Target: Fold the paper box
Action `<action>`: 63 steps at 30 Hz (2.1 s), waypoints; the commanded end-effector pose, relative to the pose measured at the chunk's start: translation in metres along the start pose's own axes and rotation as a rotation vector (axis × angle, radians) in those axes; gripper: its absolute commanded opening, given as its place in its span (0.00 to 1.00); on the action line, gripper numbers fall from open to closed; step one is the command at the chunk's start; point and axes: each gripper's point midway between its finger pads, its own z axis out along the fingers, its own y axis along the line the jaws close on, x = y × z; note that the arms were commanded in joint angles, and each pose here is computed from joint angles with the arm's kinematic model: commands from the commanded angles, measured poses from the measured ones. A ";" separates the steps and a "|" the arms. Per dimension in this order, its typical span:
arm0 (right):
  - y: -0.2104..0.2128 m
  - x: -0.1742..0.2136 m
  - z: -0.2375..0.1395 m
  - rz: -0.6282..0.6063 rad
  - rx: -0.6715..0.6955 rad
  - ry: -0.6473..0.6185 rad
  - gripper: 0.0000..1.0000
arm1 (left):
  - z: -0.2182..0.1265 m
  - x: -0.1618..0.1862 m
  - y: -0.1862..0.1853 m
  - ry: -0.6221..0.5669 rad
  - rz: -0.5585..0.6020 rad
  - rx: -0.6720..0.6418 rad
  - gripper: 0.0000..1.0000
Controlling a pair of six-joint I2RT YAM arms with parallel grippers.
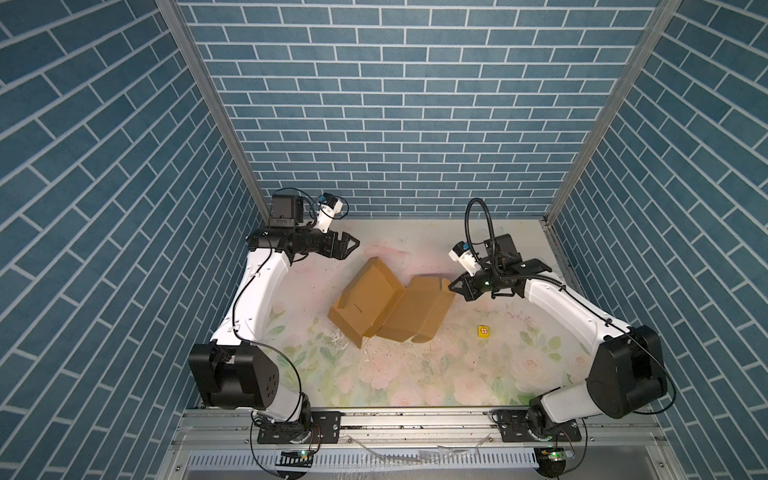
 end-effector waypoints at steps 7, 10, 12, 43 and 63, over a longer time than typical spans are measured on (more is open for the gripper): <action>-0.006 -0.026 -0.036 -0.404 0.025 0.184 0.00 | -0.002 -0.037 -0.056 -0.126 0.233 0.382 1.00; -0.012 -0.053 -0.044 -0.477 0.063 0.162 0.00 | 0.007 -0.041 -0.053 -0.128 0.196 0.372 1.00; -0.012 -0.073 -0.046 -0.477 0.063 0.128 0.00 | 0.014 -0.039 -0.049 -0.127 0.144 0.346 1.00; -0.021 0.041 -0.083 0.740 0.368 -0.246 0.59 | 0.121 0.095 0.024 0.145 -0.379 -0.014 0.93; -0.008 0.078 -0.013 1.059 0.340 -0.431 0.54 | 0.136 0.110 0.026 0.180 -0.381 -0.040 0.98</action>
